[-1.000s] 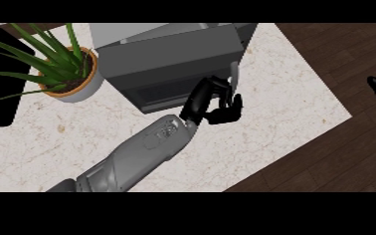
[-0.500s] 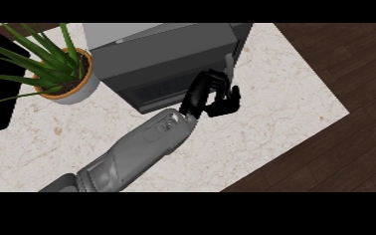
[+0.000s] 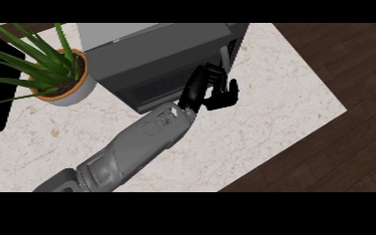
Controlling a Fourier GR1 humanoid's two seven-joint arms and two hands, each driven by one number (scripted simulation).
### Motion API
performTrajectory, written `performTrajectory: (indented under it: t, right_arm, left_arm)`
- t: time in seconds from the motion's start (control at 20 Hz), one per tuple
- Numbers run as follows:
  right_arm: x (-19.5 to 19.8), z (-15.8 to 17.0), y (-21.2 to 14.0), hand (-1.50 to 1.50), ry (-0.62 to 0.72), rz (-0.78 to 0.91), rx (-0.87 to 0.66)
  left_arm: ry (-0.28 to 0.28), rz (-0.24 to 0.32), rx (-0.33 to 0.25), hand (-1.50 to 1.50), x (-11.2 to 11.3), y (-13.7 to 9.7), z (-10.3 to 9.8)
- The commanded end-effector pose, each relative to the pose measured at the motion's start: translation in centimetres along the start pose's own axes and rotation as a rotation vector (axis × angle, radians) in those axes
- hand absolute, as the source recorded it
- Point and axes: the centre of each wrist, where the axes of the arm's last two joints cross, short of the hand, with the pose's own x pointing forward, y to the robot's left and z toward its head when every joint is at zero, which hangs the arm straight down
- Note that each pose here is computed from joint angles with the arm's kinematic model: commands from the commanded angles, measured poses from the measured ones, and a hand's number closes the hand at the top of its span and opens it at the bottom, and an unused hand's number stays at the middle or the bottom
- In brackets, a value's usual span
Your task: Pick up the milk, place it into the microwave and close the microwave
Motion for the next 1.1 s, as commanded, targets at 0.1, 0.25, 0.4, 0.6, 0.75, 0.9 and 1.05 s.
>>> performTrajectory:
  t: [0.1,0.25,0.4,0.6,0.75,0.9,1.05]
  right_arm:
    - [0.4,-0.1,-0.4,-1.50,0.002,-0.014,-0.001]
    - [0.8,0.0,-0.9,-1.50,-0.005,-0.005,-0.028]
    - [1.4,0.2,-1.4,-1.50,-0.012,0.017,-0.042]
    - [2.5,0.1,-2.1,-1.50,-0.039,0.045,-0.079]
    - [2.8,0.4,-2.2,-1.50,-0.026,0.053,-0.090]
    - [3.1,0.8,-2.2,-1.50,-0.020,0.055,-0.099]
    - [3.7,0.6,-2.2,-1.50,-0.034,0.062,-0.102]
  left_arm:
    - [-0.032,0.066,0.171,1.50,3.2,-0.1,-2.4]
    - [0.017,0.049,0.227,1.50,2.2,0.5,-2.6]
    - [0.022,0.048,0.246,1.50,2.1,0.9,-2.9]
    - [0.038,0.037,0.229,1.50,1.3,1.6,-2.9]
    - [0.035,0.009,0.228,1.50,0.6,3.0,-2.9]
    - [0.057,0.018,0.201,1.50,-0.1,3.8,-2.7]
    - [0.053,-0.008,0.198,-1.50,-0.4,4.3,-2.7]
